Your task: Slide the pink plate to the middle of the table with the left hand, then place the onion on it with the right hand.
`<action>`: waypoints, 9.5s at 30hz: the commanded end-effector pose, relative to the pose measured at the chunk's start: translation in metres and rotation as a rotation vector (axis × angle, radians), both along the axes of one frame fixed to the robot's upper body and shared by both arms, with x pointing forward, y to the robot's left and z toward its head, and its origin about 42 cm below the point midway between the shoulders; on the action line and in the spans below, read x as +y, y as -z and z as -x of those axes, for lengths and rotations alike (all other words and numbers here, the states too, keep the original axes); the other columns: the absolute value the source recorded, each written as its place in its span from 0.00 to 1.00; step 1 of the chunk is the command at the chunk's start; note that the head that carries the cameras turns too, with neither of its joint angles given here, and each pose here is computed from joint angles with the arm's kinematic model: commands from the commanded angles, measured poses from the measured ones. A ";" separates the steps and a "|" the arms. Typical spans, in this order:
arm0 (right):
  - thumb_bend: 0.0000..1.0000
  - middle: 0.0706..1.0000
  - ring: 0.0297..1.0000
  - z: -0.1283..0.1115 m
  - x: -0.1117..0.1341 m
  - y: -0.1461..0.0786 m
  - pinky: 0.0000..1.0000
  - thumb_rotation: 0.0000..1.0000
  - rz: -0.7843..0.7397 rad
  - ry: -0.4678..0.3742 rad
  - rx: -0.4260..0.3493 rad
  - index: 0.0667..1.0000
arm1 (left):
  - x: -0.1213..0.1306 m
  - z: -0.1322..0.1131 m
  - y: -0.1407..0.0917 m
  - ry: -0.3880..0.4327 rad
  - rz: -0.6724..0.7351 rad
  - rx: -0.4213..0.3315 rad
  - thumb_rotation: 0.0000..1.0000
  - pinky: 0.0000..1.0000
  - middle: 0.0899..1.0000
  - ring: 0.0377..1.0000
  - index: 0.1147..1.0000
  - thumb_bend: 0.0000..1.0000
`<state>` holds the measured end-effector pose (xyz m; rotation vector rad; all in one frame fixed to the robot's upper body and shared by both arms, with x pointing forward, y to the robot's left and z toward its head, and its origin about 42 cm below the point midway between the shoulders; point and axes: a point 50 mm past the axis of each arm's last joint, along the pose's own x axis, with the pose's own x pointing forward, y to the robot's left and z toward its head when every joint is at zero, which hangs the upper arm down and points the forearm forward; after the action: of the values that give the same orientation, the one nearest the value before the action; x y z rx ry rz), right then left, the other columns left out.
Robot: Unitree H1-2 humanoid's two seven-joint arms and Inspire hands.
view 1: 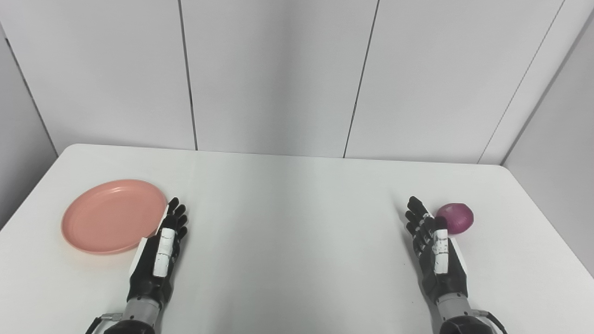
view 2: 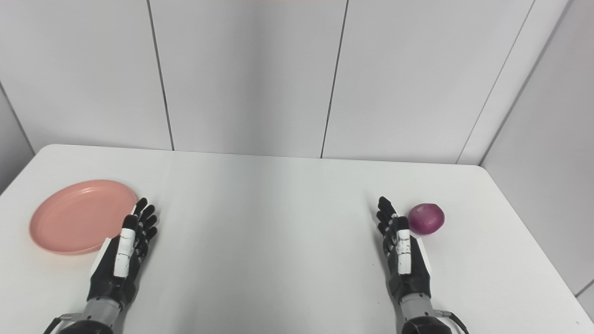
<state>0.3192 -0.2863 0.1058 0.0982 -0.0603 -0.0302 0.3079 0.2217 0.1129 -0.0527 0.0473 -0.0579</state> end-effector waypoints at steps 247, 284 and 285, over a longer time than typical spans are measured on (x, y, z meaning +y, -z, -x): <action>0.79 0.98 1.00 0.045 -0.019 0.018 1.00 1.00 -0.067 -0.021 0.109 0.98 | 0.023 -0.105 -0.020 0.080 0.131 0.052 0.86 0.71 0.79 0.77 0.84 0.81; 0.96 0.91 0.95 0.027 0.041 0.027 1.00 1.00 -0.049 -0.012 0.114 0.92 | -0.044 -0.064 0.041 0.184 0.146 0.255 0.87 0.78 0.83 0.81 0.86 0.76; 0.96 0.91 0.94 0.026 0.044 0.027 1.00 1.00 -0.050 -0.008 0.110 0.91 | -0.043 -0.064 0.042 0.186 0.150 0.259 0.86 0.78 0.84 0.81 0.86 0.76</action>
<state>0.3058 -0.2659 0.1064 0.0947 -0.0254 -0.0448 0.3923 0.1717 0.1128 -0.2082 0.1007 -0.2575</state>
